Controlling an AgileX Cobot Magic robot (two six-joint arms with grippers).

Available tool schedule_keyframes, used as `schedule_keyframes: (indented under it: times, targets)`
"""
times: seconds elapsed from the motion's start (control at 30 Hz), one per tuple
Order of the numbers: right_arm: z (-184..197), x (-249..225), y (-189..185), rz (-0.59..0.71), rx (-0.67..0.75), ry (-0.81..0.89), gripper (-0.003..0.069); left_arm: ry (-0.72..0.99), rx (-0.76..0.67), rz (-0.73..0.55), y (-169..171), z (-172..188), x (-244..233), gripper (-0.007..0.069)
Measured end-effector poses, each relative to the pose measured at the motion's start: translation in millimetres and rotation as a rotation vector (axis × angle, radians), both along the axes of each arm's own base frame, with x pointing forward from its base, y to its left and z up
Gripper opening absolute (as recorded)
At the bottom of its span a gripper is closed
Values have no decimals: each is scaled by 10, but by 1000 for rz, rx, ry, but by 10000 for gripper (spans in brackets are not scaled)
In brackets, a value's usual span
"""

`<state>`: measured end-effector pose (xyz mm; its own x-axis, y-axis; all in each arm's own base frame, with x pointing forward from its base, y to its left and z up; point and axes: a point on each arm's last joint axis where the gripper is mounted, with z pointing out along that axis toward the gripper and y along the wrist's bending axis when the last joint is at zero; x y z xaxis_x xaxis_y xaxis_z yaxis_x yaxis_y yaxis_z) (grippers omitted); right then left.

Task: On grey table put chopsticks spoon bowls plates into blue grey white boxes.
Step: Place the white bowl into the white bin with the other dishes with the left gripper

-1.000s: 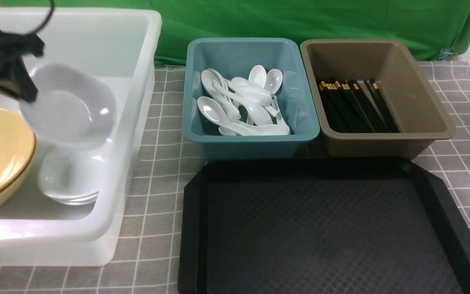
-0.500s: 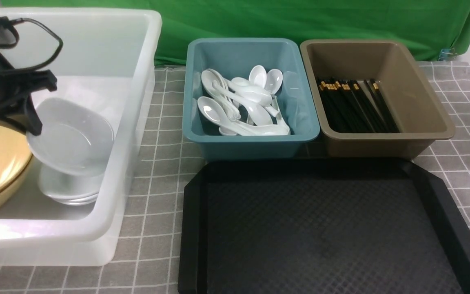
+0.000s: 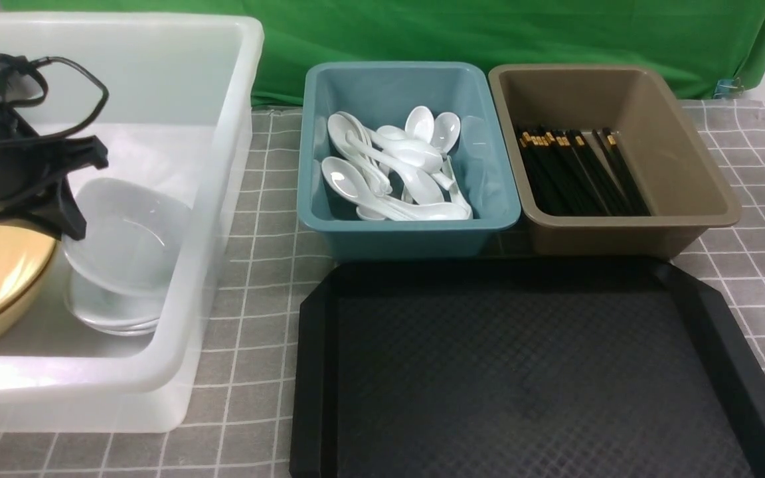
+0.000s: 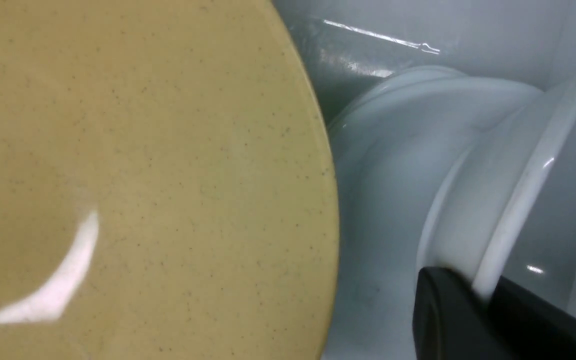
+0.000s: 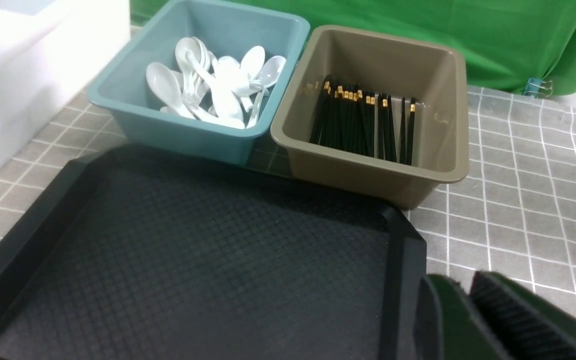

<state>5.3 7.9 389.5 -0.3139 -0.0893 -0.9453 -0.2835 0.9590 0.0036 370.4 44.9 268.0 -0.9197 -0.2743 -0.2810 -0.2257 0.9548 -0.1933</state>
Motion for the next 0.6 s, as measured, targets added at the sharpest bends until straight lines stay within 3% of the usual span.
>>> schedule_keyframes:
  times: [0.17, 0.6]
  targets:
    - [0, 0, 0, 0, 0, 0, 71, 8, -6, -17, -10, -6, -9, 79]
    - [1, 0, 1, 1, 1, -1, 73, 23, 44, -40, 25, 8, -20, 420]
